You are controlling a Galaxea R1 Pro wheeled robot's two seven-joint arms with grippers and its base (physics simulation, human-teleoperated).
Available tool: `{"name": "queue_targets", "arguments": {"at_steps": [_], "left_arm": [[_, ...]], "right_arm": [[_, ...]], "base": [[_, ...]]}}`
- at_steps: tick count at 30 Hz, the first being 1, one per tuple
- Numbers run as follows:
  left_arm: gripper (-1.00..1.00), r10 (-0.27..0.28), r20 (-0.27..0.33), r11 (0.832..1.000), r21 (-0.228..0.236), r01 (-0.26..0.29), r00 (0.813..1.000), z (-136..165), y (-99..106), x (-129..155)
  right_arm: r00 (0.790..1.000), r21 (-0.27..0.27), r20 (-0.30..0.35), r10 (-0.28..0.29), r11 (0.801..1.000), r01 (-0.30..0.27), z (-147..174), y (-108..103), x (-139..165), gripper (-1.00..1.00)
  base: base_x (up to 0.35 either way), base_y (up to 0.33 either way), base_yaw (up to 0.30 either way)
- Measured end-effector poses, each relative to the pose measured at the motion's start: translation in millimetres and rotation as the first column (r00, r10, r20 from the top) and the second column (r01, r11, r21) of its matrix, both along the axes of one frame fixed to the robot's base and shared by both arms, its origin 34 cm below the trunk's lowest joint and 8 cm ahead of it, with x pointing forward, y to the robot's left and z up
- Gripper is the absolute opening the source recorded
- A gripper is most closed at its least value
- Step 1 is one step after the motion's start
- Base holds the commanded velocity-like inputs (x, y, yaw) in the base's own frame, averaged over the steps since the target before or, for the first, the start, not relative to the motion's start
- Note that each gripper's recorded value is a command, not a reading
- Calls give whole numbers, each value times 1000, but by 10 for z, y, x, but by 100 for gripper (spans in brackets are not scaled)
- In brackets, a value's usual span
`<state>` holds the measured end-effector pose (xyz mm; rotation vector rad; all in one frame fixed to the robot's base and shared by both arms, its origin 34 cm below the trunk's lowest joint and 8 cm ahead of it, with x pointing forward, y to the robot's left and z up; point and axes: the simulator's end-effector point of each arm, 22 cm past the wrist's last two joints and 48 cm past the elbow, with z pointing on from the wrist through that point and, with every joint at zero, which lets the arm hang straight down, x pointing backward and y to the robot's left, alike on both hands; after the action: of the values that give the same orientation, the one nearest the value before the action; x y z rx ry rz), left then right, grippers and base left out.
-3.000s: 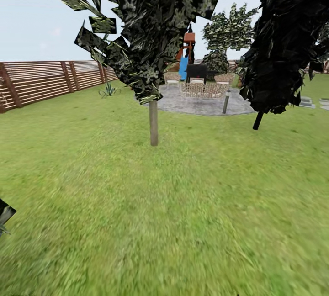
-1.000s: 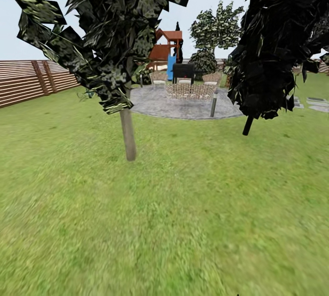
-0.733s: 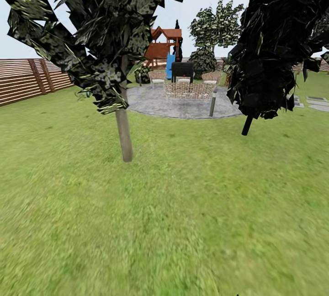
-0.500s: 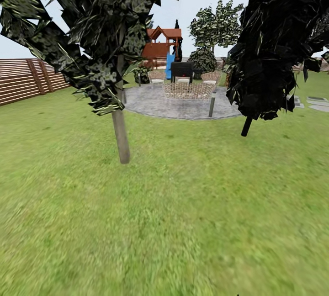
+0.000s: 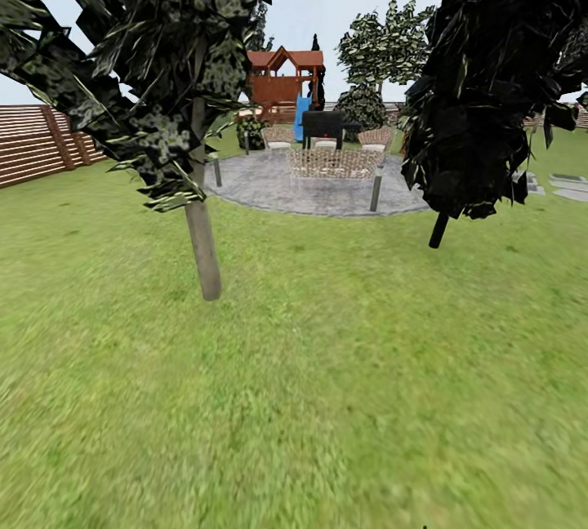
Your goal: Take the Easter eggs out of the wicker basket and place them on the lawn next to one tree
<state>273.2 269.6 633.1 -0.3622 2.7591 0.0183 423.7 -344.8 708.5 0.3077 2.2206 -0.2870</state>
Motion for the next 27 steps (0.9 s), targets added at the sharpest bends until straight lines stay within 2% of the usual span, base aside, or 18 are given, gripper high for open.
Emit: {"name": "queue_targets", "arguments": {"at_steps": [13,27], "left_arm": [[100,0,-1,1000,0,0,1000,0,2,-1],[100,0,0,1000,1,0,1000,1,3,2]], "right_arm": [[1000,-1,0,0,1000,0,1,-4,-1,100],[1000,1,0,1,1000,-1,-1,11,-1,100]], "base": [[287,-195,-211],[325,-24,-23]]}}
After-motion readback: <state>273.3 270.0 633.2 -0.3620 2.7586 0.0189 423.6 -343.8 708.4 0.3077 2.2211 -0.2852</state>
